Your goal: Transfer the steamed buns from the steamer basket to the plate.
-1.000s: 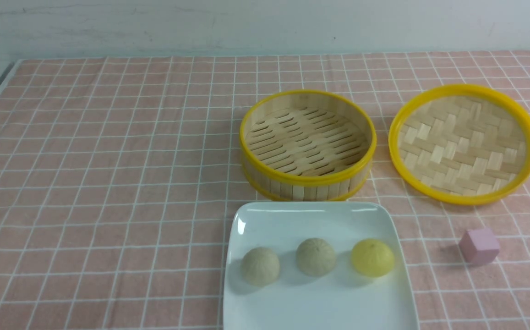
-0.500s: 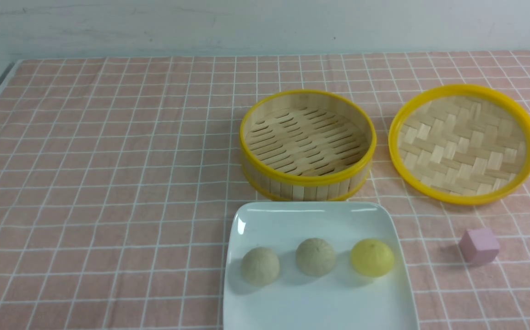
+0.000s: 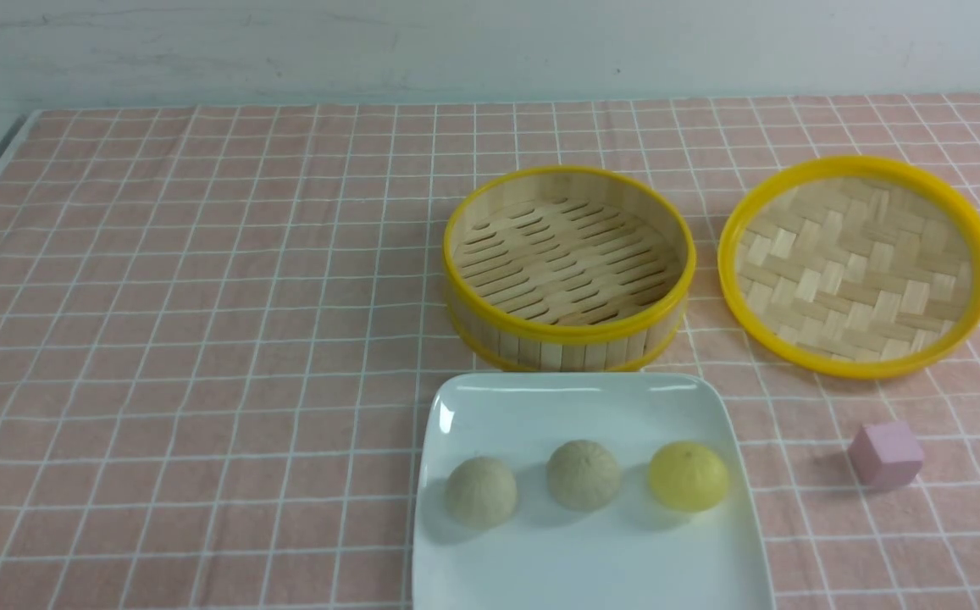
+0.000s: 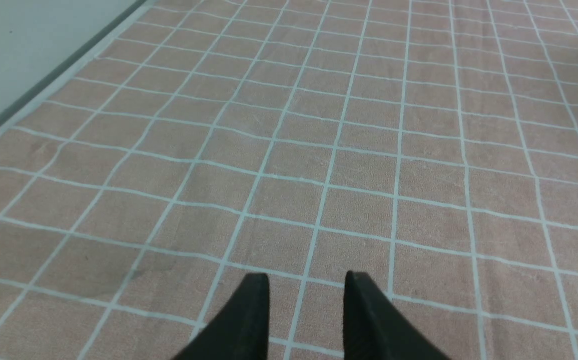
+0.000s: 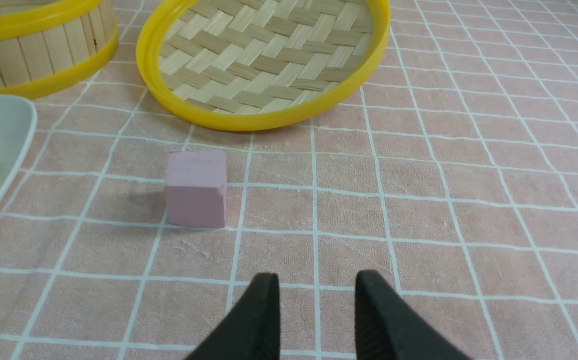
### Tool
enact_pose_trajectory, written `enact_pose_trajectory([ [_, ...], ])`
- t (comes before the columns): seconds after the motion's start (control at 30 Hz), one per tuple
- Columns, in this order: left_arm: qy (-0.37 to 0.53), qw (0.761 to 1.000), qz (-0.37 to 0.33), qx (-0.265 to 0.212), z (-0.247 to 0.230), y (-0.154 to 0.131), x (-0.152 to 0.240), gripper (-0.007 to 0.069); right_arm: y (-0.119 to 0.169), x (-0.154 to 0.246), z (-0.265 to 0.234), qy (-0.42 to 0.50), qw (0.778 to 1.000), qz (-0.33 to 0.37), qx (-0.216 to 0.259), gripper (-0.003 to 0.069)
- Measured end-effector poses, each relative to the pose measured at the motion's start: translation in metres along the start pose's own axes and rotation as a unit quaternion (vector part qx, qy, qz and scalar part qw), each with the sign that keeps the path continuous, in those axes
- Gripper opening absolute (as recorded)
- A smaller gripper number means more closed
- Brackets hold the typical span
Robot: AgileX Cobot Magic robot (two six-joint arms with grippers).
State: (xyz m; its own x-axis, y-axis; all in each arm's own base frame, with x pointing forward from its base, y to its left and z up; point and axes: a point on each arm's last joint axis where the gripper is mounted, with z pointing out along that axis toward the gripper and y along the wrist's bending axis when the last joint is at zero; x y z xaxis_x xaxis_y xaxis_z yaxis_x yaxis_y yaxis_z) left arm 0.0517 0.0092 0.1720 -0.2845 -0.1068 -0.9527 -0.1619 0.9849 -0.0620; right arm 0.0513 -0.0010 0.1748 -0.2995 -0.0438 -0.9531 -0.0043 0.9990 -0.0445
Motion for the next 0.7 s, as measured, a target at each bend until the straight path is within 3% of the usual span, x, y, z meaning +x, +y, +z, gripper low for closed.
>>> enact_pose_trajectory([
  [0.7, 0.000, 1.000, 0.000, 0.000, 0.0000, 0.0000, 0.0000, 0.0243, 0.0001, -0.0002, 0.0000, -0.001, 1.000, 0.020, -0.001, 0.0240],
])
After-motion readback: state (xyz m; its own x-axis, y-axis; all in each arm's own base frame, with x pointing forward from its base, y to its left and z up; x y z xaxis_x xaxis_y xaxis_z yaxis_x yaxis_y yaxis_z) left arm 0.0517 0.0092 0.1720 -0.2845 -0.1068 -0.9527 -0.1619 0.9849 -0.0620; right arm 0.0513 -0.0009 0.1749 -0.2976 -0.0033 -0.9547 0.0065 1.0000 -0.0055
